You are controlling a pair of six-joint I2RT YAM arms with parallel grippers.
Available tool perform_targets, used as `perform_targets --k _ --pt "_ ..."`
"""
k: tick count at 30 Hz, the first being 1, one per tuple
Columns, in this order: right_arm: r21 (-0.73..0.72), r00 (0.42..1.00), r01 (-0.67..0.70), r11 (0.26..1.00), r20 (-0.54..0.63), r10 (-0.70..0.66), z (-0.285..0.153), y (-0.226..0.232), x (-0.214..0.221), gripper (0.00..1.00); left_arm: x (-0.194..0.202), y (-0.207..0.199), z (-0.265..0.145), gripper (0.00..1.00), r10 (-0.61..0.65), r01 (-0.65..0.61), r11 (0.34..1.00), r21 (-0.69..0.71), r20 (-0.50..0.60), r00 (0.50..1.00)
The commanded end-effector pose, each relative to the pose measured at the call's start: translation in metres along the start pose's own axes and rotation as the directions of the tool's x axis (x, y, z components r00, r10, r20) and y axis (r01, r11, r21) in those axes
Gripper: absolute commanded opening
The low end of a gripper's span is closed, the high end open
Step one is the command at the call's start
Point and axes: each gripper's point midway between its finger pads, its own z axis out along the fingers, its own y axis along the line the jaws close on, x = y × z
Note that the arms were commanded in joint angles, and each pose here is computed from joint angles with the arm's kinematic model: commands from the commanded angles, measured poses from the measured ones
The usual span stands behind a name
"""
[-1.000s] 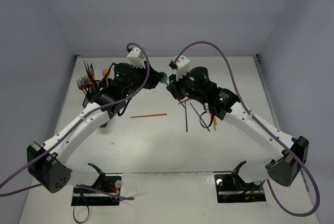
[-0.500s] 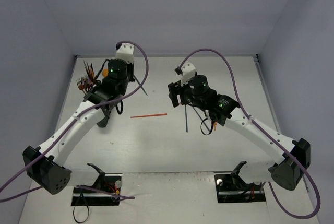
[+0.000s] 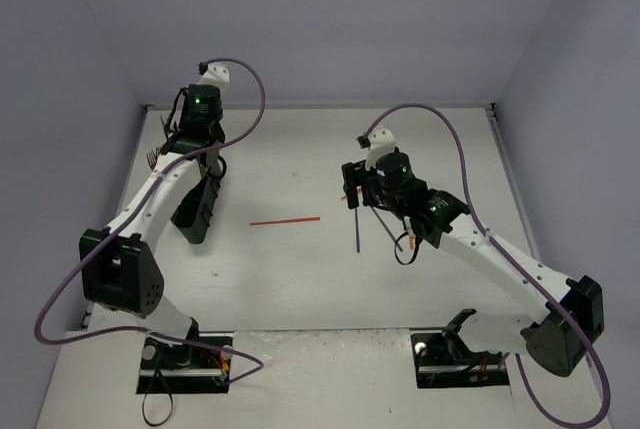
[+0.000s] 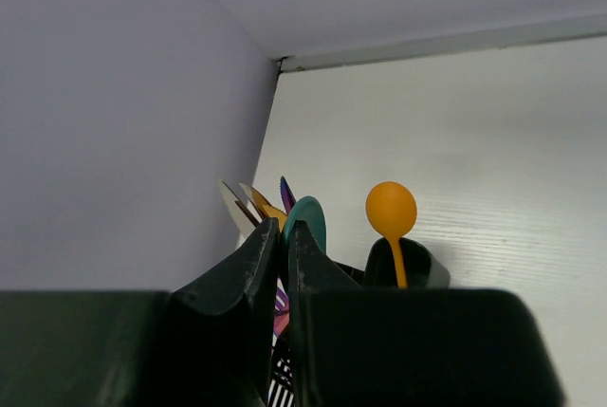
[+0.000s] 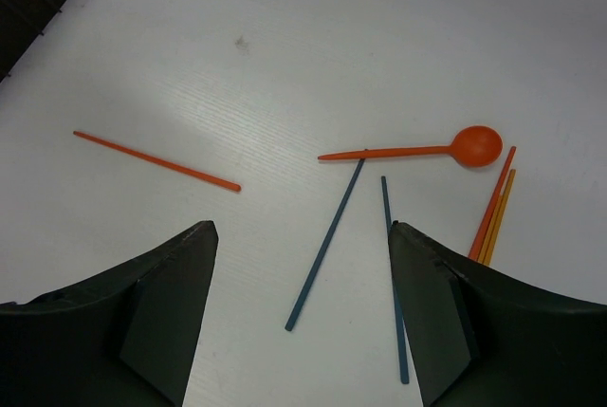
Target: Sort the eating utensils into containers
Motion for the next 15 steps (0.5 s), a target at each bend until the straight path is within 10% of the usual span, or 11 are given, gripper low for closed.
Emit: perform_targets --k 1,15 --pt "-0.009 0.997 -0.049 0.999 0.068 0.049 -0.006 -0.005 -0.014 0.7 -0.044 0.04 0.01 0.0 -0.023 0.039 0.99 -0.134 0.118 0.993" --pt "0.008 0.997 -0.073 0.997 0.008 0.073 0.006 -0.021 0.007 0.7 -0.022 0.031 0.033 0.0 -0.006 0.018 0.988 -0.155 0.075 0.997"
